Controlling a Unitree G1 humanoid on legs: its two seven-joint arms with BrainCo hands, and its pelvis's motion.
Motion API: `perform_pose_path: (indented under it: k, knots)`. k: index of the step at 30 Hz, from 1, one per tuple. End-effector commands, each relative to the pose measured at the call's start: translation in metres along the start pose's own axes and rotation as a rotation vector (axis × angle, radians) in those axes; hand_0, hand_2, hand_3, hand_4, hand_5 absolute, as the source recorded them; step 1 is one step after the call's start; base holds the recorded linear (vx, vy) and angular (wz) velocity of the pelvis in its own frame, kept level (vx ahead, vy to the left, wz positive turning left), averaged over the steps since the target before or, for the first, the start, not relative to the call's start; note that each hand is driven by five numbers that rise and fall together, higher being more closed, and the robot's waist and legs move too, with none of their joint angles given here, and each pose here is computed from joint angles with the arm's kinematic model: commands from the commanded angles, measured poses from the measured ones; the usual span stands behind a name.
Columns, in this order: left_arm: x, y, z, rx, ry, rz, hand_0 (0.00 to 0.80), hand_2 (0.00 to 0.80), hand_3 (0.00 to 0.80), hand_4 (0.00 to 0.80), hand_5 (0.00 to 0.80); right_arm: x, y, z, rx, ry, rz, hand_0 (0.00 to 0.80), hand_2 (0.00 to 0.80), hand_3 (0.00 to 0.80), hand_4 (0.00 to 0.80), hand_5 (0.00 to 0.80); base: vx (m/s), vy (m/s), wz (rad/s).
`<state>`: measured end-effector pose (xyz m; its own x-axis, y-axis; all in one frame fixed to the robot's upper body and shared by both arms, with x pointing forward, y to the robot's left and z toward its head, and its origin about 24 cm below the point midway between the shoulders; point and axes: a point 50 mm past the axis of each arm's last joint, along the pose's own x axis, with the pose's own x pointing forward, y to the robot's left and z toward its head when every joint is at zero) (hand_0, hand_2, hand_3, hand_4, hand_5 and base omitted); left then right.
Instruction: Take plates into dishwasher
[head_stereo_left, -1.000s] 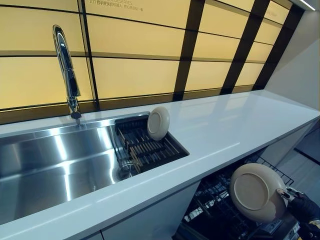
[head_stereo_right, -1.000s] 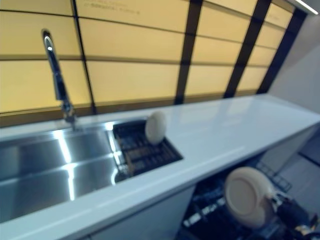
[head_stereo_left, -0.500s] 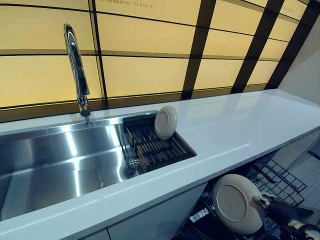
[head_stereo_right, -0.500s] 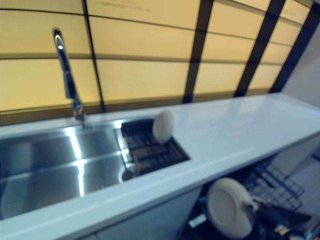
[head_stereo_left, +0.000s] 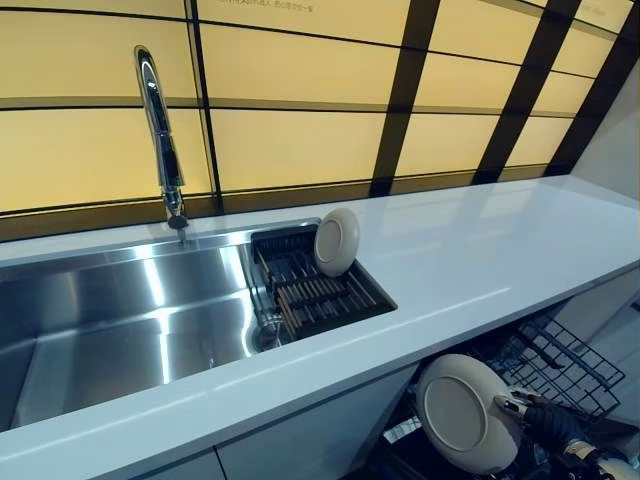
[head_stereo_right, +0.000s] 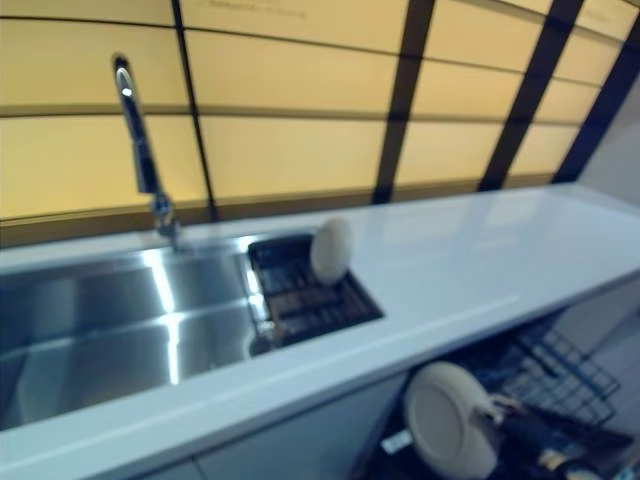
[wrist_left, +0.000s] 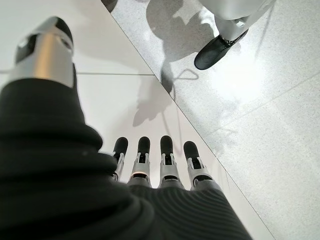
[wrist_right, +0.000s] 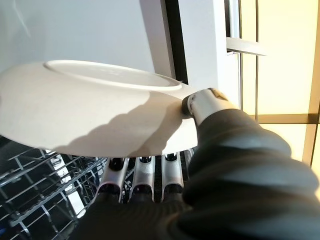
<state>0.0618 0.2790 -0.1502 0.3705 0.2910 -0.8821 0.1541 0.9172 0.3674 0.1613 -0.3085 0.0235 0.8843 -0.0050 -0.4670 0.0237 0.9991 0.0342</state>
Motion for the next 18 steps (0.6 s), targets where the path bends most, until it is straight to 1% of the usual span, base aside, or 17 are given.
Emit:
perform_pose_path:
  k: [1,8,18]
  knots:
    - [0.0036,0.0243,0.0234,0.041,-0.072,0.059,0.000,0.000,0.000,0.000,0.000,0.0129,0.0105,0.0445,-0.063,-0.178,0.028,0.800,0.800,0.800,0.800,0.800,-0.004,0.000,0.05]
    - [0.0038,0.0242,0.0253,0.045,-0.077,0.057,0.000,0.000,0.000,0.000,0.000,0.0140,0.0092,0.0424,-0.115,-0.150,-0.013,0.800,0.800,0.800,0.800,0.800,-0.001,-0.003,0.02]
    - [0.0046,0.0232,0.0307,0.057,-0.089,0.049,0.000,0.000,0.000,0.000,0.000,0.0214,0.0177,0.0396,-0.102,-0.132,0.001,0.800,0.800,0.800,0.800,0.800,0.000,0.000,0.00]
